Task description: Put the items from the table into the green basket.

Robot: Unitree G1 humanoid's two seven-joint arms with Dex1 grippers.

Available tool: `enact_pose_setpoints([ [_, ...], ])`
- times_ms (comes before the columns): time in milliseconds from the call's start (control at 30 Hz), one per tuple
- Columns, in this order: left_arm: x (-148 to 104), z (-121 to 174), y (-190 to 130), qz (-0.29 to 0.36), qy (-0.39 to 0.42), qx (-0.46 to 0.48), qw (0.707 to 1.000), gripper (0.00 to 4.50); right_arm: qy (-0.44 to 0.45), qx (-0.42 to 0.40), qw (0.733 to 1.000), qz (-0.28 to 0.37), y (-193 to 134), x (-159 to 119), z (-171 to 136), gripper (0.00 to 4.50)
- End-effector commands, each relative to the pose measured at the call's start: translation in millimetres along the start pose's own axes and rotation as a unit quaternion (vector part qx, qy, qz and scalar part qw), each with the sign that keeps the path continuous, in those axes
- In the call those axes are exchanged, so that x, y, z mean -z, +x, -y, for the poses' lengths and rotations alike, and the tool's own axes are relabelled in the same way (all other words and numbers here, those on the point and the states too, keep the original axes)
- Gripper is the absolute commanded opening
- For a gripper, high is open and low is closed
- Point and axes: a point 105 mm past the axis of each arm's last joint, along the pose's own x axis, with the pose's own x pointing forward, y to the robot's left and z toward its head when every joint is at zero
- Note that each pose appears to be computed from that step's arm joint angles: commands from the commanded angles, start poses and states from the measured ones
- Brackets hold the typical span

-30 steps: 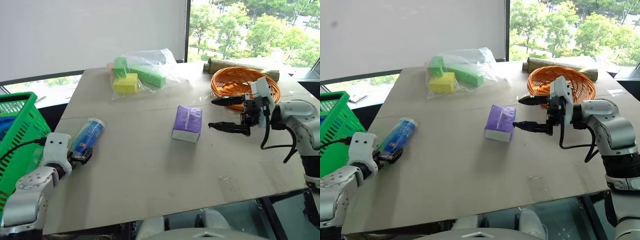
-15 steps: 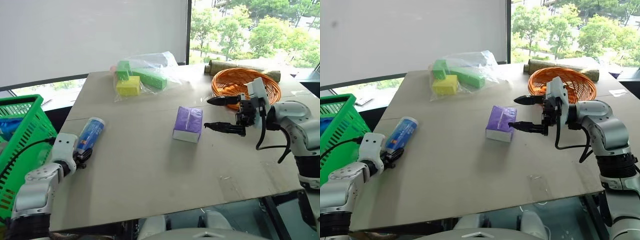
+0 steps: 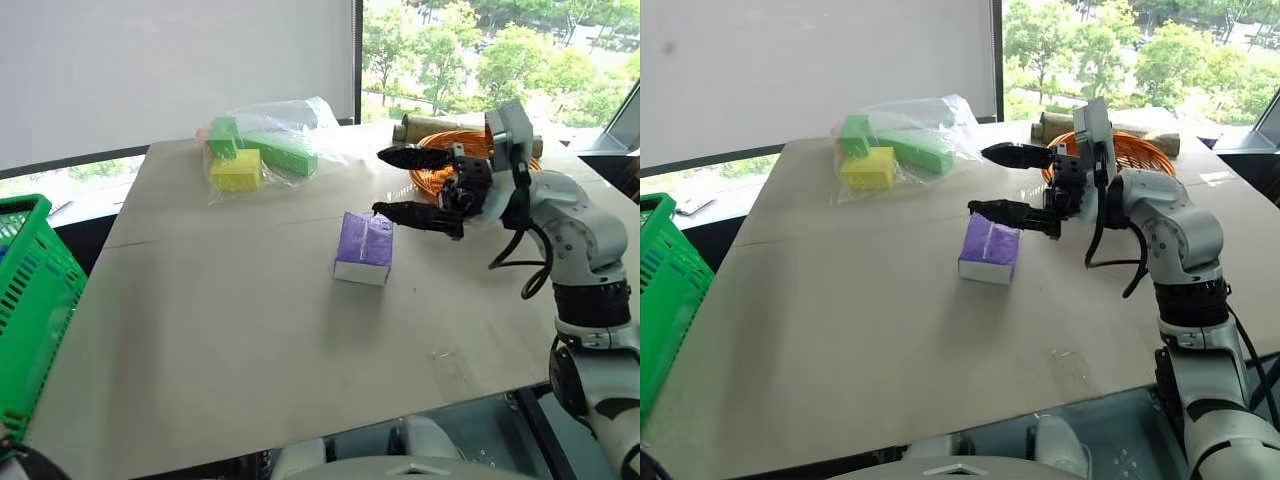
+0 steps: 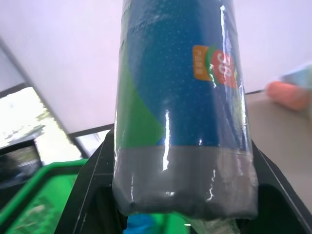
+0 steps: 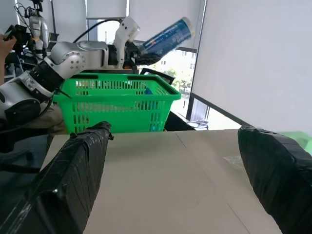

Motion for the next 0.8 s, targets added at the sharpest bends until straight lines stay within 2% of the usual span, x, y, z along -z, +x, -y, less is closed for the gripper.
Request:
enact_pose_setpoints([
  [33,6.7,-27.4,-13.6,-0.011,0.003,-0.043,0.999,1.84,-0.018,-0.013,0.999,0.028,4.3,-15.0,0.9,4.5],
  [267,36.1,-26.6,-27.8,-0.045,-0.004,-0.041,0.998,1.84,-0.013,-0.018,0.999,0.039,7.9,-12.5,2.6,4.5],
  [367,48.5,-37.1,-31.8,-0.062,-0.009,-0.058,0.996,1.84,-0.014,-0.017,0.999,0.037,6.1,-11.2,3.9,4.5],
  [533,56.7,-29.4,-32.2,-0.07,0.002,-0.04,0.997,4.18,-0.017,-0.015,0.999,0.034,3.1,-9.8,6.5,4.5],
  [567,55.9,-29.1,-31.2,-0.067,-0.003,-0.041,0.997,4.44,-0.019,-0.014,0.999,0.033,2.7,-9.5,7.1,4.5],
  [700,51.4,-23.5,-28.4,-0.055,-0.01,-0.033,0.998,4.44,-0.022,-0.006,0.999,0.031,0.4,-9.7,8.8,4.5],
  [800,40.6,11.3,-24.5,-0.027,-0.031,0.035,0.999,4.44,-0.028,0.014,0.999,0.015,-5.8,-4.0,13.2,4.5],
])
